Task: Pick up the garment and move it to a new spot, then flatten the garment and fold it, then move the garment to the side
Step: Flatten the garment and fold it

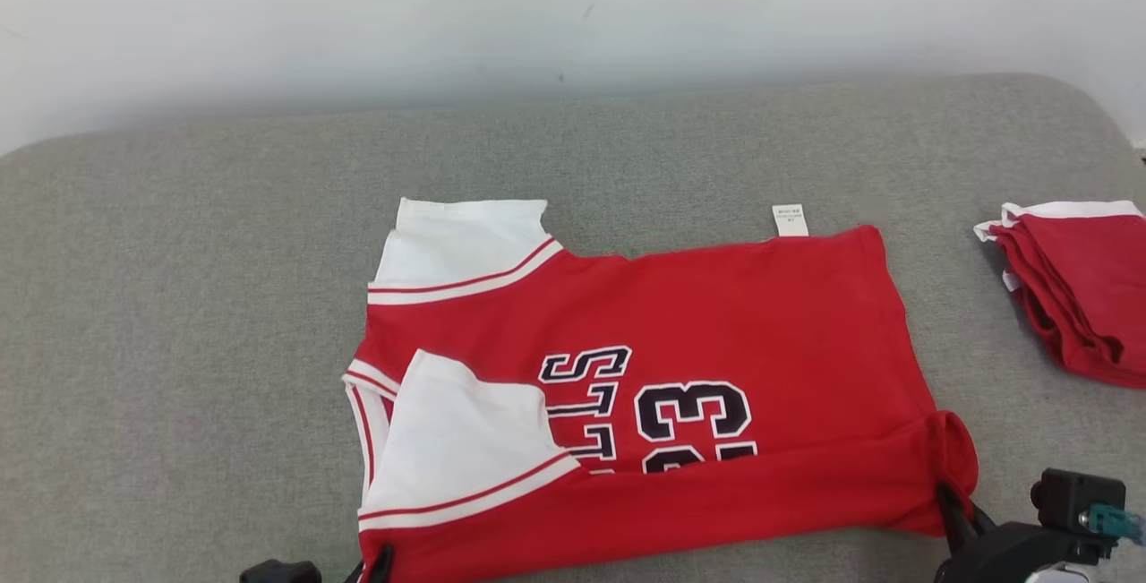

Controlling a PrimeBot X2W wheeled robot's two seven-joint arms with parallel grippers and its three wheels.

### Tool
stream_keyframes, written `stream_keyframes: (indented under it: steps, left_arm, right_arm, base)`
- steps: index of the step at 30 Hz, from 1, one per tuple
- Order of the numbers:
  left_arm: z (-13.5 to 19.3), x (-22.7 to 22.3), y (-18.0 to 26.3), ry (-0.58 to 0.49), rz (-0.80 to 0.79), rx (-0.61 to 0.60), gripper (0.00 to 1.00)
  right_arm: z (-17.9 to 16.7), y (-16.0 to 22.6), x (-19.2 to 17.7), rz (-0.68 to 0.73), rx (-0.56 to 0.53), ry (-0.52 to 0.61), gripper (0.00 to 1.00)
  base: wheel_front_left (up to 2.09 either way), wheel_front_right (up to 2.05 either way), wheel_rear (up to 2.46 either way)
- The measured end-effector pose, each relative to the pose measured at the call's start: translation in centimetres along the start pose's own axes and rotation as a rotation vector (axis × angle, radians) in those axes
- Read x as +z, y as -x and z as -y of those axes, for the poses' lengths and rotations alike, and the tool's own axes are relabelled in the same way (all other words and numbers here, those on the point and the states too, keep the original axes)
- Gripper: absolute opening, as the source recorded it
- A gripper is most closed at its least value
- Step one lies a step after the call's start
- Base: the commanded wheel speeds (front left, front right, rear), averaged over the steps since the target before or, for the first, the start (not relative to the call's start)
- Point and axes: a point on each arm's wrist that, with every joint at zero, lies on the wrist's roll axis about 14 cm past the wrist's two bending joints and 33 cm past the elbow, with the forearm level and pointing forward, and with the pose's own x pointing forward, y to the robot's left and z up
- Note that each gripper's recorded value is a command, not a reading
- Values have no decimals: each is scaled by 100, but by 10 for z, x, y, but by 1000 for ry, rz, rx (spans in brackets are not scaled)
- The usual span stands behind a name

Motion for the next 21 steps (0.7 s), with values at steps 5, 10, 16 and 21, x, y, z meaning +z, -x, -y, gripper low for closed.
stream_keyframes:
  steps: [5, 10, 16, 21]
  left_arm:
    - [0, -4, 7, 4, -7, 16, 0]
    - [-1, -11, 14, 2, -31, 30, 0]
    - [-4, -13, 19, 1, -35, 45, 100]
    - [-9, -1, 21, -14, 19, 66, 100]
  right_arm:
    - [6, 9, -7, -7, -14, -11, 0]
    - [6, 15, -16, -22, -7, -43, 0]
    - [9, 21, -22, -17, -11, -70, 100]
    - [13, 22, -13, 21, -22, -74, 100]
  base:
    - [0, 0, 0]
    - [0, 0, 0]
    - [0, 0, 0]
    - [0, 0, 0]
